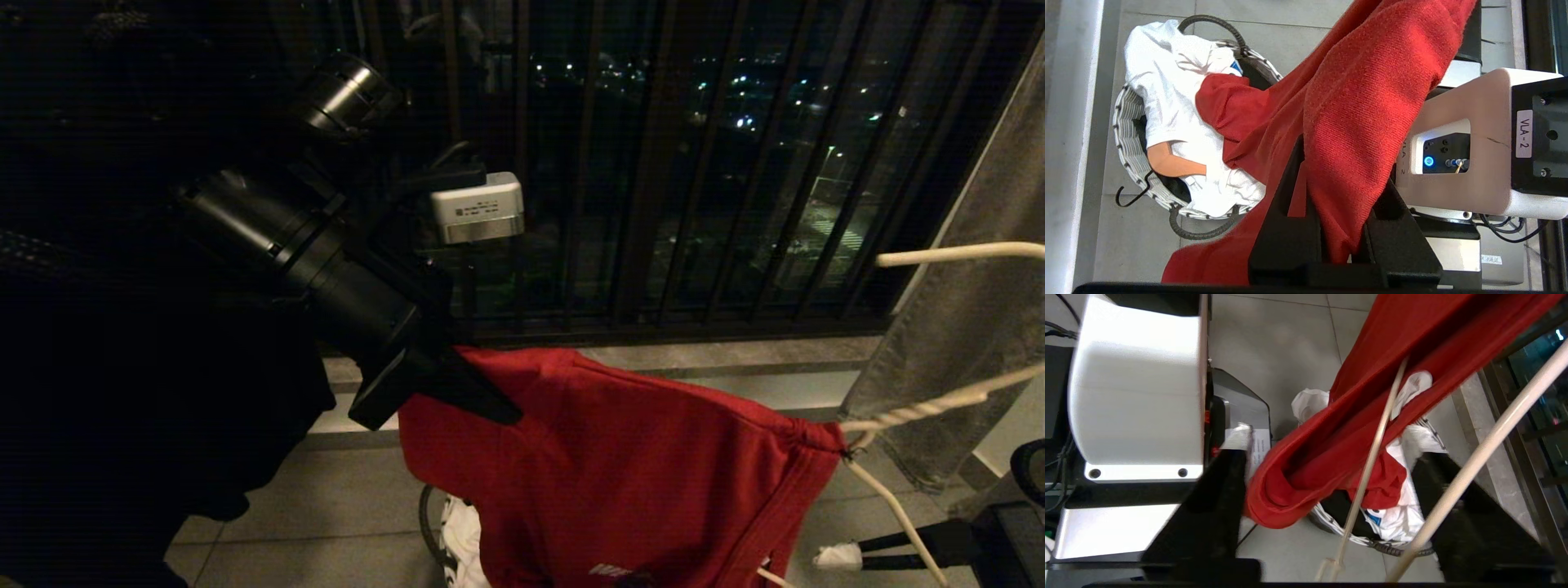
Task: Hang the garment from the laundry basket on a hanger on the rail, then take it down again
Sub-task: Hang the clothes on the clothes rack
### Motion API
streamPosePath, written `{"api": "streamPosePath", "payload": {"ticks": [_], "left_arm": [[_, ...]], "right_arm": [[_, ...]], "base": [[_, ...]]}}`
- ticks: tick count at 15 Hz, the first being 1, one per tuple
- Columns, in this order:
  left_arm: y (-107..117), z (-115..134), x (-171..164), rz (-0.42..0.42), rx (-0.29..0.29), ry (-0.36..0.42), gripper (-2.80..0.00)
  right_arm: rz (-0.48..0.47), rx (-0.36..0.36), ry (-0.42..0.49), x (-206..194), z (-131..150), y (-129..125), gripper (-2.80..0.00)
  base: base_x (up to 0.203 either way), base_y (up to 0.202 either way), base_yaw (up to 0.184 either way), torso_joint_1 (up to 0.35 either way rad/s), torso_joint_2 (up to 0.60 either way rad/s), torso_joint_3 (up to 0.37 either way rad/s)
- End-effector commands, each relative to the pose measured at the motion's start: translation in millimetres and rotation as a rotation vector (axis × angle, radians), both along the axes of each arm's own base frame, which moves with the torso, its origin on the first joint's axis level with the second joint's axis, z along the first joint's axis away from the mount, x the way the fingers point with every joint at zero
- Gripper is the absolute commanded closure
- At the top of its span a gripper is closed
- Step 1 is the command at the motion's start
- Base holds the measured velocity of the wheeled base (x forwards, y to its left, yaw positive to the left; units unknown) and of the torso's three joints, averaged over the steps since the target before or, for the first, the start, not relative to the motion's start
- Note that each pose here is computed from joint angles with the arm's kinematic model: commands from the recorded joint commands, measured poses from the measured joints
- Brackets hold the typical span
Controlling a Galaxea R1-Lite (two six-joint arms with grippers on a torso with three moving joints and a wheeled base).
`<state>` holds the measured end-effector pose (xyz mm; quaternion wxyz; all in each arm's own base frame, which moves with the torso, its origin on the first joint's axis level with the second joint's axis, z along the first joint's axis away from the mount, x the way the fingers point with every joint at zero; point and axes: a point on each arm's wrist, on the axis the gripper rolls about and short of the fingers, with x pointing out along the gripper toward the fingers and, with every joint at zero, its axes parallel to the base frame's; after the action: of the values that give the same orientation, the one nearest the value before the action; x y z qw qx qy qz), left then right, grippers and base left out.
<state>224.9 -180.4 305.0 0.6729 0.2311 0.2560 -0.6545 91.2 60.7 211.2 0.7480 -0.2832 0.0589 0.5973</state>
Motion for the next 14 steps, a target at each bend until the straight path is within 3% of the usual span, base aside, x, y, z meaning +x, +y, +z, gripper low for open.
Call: {"api": "streamPosePath", "payload": {"ticks": [1, 7, 12, 14], "left_arm": [[2, 1, -2, 0.0, 0.001, 0.003, 0.0], [17, 4, -10, 0.032, 0.002, 0.012, 0.0], [26, 8, -10, 0.066, -0.011, 0.008, 0.0], [24, 6, -2, 0.127, -0.015, 0.067, 0.0]], "right_arm": [[-0.002, -0.006, 0.002, 2, 0, 1, -2.8], [-0.094, -0.013, 0.018, 20, 5, -2, -2.8], [-0.18, 0.04, -0.004, 28, 13, -8, -2.8], [-0.208, 0.068, 0.008, 30, 20, -8, -2.8]], "base": [[0.0, 0.0, 0.0, 0.0, 0.0, 0.0], [0.0, 0.0, 0.0, 0.0, 0.0, 0.0], [0.0, 0.0, 0.0, 0.0, 0.0, 0.0], [0.0, 0.0, 0.0, 0.0, 0.0, 0.0]]}}
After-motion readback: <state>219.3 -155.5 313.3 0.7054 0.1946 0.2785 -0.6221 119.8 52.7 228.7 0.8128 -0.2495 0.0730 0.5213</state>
